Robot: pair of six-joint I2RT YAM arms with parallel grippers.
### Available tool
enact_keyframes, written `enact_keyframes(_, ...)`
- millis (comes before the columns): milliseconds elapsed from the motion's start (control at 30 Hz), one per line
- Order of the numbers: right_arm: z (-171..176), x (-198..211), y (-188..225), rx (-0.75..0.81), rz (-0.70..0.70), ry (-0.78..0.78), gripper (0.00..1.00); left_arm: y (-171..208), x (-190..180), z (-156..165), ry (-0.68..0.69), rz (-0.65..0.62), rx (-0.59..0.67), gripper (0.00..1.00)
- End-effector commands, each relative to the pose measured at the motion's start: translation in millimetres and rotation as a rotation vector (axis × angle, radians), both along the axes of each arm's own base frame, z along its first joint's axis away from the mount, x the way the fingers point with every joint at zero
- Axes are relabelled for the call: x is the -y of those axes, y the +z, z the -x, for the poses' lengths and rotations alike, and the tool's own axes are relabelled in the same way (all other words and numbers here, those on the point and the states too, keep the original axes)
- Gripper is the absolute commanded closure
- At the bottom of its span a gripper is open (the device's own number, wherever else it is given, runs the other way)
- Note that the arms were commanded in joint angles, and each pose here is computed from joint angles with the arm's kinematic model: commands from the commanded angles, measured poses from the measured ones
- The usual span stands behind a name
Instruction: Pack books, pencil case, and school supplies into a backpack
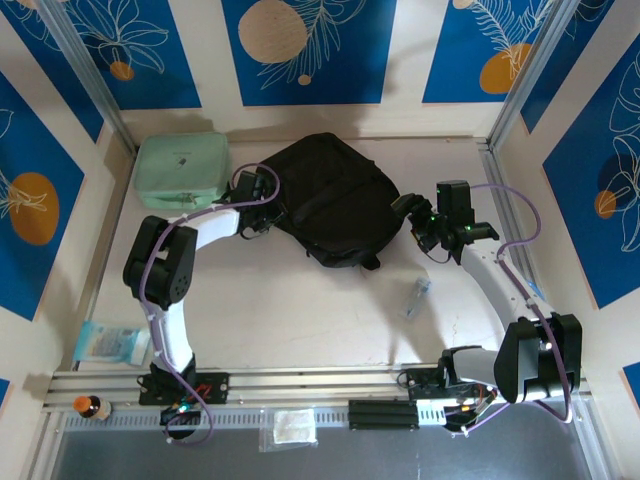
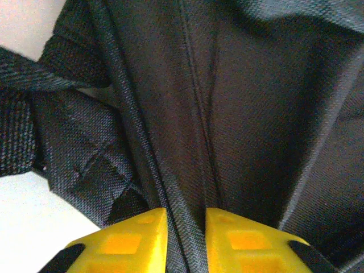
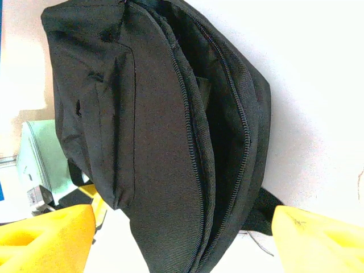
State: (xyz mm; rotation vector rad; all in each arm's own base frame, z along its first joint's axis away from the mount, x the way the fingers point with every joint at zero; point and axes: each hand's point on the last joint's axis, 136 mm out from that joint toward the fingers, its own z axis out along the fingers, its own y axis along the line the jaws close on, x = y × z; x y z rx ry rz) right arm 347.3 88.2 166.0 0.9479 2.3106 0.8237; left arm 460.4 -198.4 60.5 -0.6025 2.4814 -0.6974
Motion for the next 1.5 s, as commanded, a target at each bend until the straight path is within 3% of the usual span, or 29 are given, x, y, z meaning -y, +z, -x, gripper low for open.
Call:
enact_keyframes(0,5.8,-0.7,-10.8,-0.035,0.01,-0.003,0.19,4.2,2.3,-12.0,0.0,0.012,0.019,0.79)
enact_keyframes(367,9.1,-6.5,-26.0,-0.069,-0.007,0.025,0.19,-4.0,10.7,-16.9,-0.024,0.037,-0.006,0.74)
enact_keyframes(467,10.5,-14.6,-37.2,-0.099,-0.024,0.064,0.22,-2.2,14.3,-19.6,-0.031,0.05,-0.002,0.82)
enact_keyframes(600,8.3,-24.7,-48.8,-0.128,-0.029,0.117,0.25,11.1,17.6,-22.7,-0.048,0.065,0.031,1.0)
enact_keyframes(1000,-18.5,-22.8,-98.5,-0.238,0.079,0.171,0.45,82.1,25.2,4.7,-0.153,0.154,0.169,1.0)
enact_keyframes(1333,-67.1,-6.3,-108.8,-0.209,0.183,0.21,0.47,120.4,40.8,28.6,-0.216,0.274,0.246,1.0)
enact_keyframes(1467,-62.1,7.7,-78.8,-0.165,0.259,0.188,0.38,123.0,43.5,27.5,-0.224,0.274,0.26,1.0)
